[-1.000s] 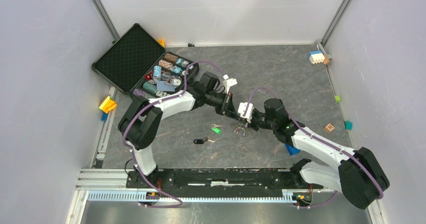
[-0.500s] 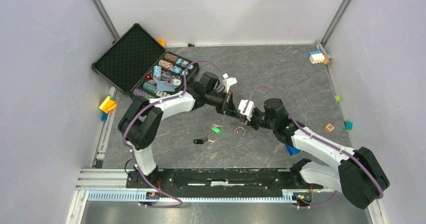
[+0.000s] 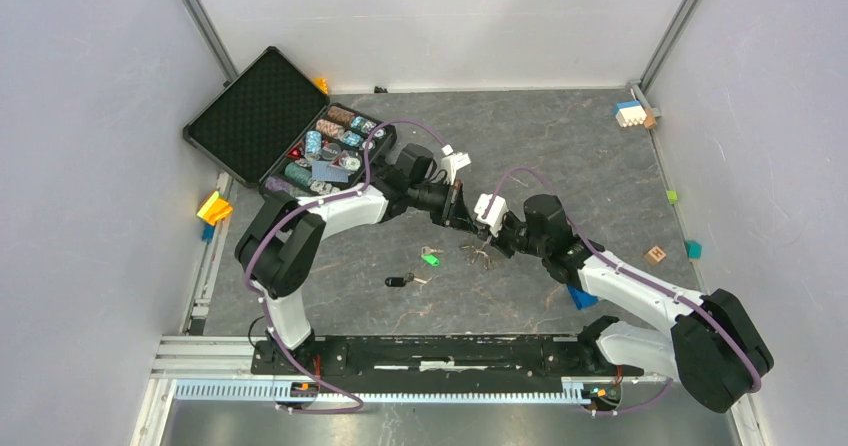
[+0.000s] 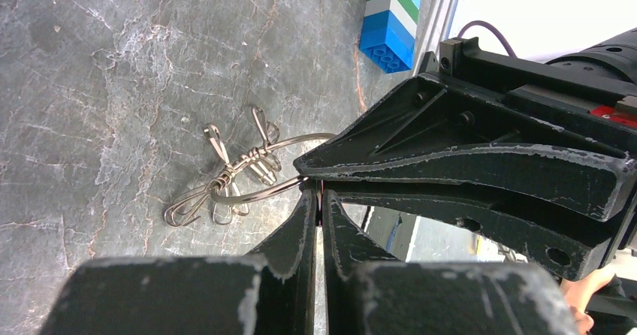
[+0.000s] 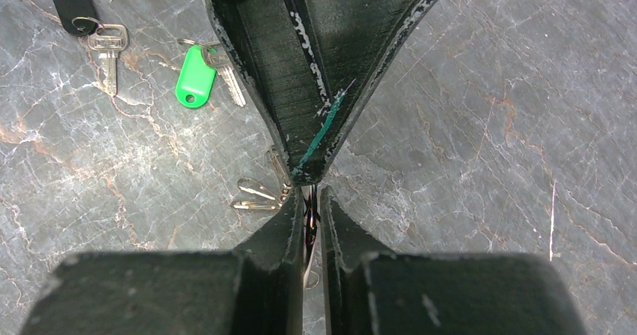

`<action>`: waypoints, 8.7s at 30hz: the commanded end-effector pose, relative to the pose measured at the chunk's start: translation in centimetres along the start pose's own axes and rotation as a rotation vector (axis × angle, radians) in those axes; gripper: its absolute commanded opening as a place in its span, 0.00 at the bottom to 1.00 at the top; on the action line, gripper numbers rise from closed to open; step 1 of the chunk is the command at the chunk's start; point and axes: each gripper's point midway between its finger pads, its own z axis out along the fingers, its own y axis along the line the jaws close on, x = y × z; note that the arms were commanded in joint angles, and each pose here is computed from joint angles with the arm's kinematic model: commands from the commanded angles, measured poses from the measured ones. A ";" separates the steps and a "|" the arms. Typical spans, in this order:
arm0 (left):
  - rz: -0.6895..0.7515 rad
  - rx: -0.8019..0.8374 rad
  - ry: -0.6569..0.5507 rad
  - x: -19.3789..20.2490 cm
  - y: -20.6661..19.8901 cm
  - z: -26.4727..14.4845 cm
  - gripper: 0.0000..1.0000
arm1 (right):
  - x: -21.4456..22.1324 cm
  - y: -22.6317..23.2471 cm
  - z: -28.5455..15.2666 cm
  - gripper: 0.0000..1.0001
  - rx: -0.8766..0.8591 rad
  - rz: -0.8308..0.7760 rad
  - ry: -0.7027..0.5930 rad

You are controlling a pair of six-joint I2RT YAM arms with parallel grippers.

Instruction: Put the keys on the keyring

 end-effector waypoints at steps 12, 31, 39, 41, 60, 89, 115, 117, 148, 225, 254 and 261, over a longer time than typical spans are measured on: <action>0.099 0.049 -0.034 -1.1 -2.6 -1.8 0.38 | -2.2 -1.9 -0.2 0.00 0.062 -0.071 -0.047; 0.194 -0.029 -0.080 -2.5 -1.5 -1.7 0.37 | -3.1 -0.5 -0.2 0.00 -0.008 -0.089 -0.089; 0.172 -0.033 -0.054 -1.8 -1.4 -1.1 0.31 | -3.2 -0.5 -0.2 0.00 -0.011 -0.088 -0.091; 0.162 -0.028 -0.044 -1.4 -1.3 -0.9 0.30 | -3.2 -0.5 -0.2 0.00 -0.011 -0.089 -0.092; 0.140 -0.024 0.002 -0.7 -1.6 0.0 0.22 | -3.2 -0.3 -0.2 0.00 -0.022 -0.090 -0.092; 0.144 -0.043 0.013 -0.4 -1.4 -0.3 0.13 | -3.4 0.3 -0.1 0.00 -0.058 -0.096 -0.101; -0.206 0.017 -0.025 -2.5 -3.9 -3.0 0.02 | -6.0 -0.1 -2.5 0.43 -0.044 -0.305 -0.174; -0.219 0.026 -0.029 -2.6 -4.2 -3.1 0.02 | -6.1 0.1 -2.4 0.40 -0.062 -0.291 -0.176; -0.230 0.053 -0.025 -1.7 -4.6 -2.9 0.02 | -6.4 -0.9 -1.3 0.28 -0.026 -0.179 -0.183; -0.210 0.049 -0.039 -1.6 -4.7 -3.1 0.02 | -5.4 -0.5 -1.8 0.29 -0.060 -0.174 -0.182; -0.210 0.063 -0.056 -1.7 -4.8 -3.0 0.02 | -5.4 -2.8 -1.7 0.00 0.068 -0.092 -0.168; -0.203 0.058 -0.068 -1.8 -4.7 -3.0 0.02 | -4.9 -3.3 -1.6 0.00 0.095 -0.080 -0.148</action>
